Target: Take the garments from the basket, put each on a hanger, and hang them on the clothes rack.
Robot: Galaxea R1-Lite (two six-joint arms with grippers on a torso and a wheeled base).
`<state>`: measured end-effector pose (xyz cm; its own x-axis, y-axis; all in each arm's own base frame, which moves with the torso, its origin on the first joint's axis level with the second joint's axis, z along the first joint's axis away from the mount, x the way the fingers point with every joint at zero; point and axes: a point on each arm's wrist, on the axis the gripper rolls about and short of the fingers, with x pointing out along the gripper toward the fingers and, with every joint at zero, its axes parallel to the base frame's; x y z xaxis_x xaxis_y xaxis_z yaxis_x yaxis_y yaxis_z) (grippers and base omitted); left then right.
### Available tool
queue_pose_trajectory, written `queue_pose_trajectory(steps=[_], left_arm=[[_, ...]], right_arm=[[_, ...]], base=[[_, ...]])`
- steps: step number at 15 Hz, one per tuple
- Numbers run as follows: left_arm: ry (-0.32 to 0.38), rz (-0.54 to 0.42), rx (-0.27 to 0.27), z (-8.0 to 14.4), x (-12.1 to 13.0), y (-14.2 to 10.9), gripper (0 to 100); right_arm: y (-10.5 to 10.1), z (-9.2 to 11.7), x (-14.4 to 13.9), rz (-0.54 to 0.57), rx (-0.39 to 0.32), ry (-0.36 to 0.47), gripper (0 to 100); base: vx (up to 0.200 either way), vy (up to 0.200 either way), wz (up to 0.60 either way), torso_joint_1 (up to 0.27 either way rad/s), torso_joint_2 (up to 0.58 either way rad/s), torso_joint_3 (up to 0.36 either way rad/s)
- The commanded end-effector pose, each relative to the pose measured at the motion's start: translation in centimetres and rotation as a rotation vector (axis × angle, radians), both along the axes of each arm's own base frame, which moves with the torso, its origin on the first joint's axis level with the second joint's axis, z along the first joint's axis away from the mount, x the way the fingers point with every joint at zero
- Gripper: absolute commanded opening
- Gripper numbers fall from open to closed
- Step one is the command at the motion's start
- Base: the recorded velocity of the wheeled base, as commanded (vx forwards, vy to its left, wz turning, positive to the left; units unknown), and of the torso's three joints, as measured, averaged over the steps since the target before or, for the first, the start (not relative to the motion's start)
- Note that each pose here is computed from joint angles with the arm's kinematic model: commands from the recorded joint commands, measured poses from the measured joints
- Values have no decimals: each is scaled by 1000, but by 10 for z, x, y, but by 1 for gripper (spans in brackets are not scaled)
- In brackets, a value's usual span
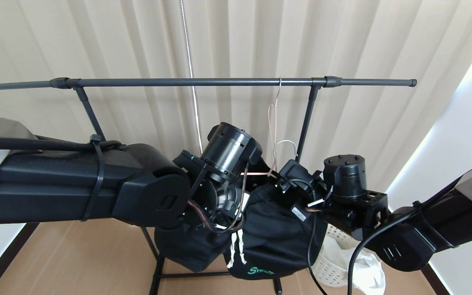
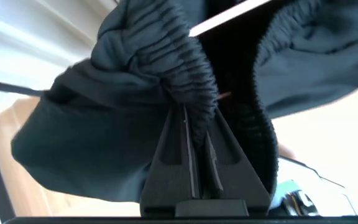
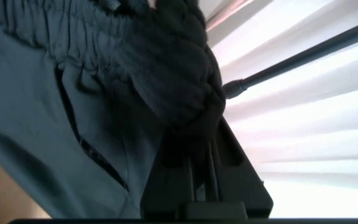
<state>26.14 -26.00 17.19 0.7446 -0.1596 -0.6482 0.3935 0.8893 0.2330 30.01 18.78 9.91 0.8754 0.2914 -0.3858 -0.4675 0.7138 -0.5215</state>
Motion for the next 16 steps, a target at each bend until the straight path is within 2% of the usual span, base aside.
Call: queue_pose_trajectory(steps=[1,6,9,10,13,16], left_arm=[[8,-11,-14,0,-1,-3,0],[35,-36,-41,-6,-11,-16,0],[50,-35,-71,-6,-12,-18,0],[53,-33,-82,-6,-12,-19,0],[92,-38,-163,-3,-14,-25,0],[104,-35,-180,-3,-12,-24,0]], right_arm=[[4,-9,4,1,0,5,0],[5,-1,5,16,92,3,0],[6,7,4,25,138,-26,0],[6,8,5,25,146,-35,0],[11,8,3,39,155,-46,0],[10,10,3,38,160,-54,0]], base=[[0,0,0,0,0,0],[0,0,0,0,0,0],[0,0,0,0,0,0],[0,0,0,0,0,0],[0,0,0,0,0,0],[0,0,0,0,0,0]])
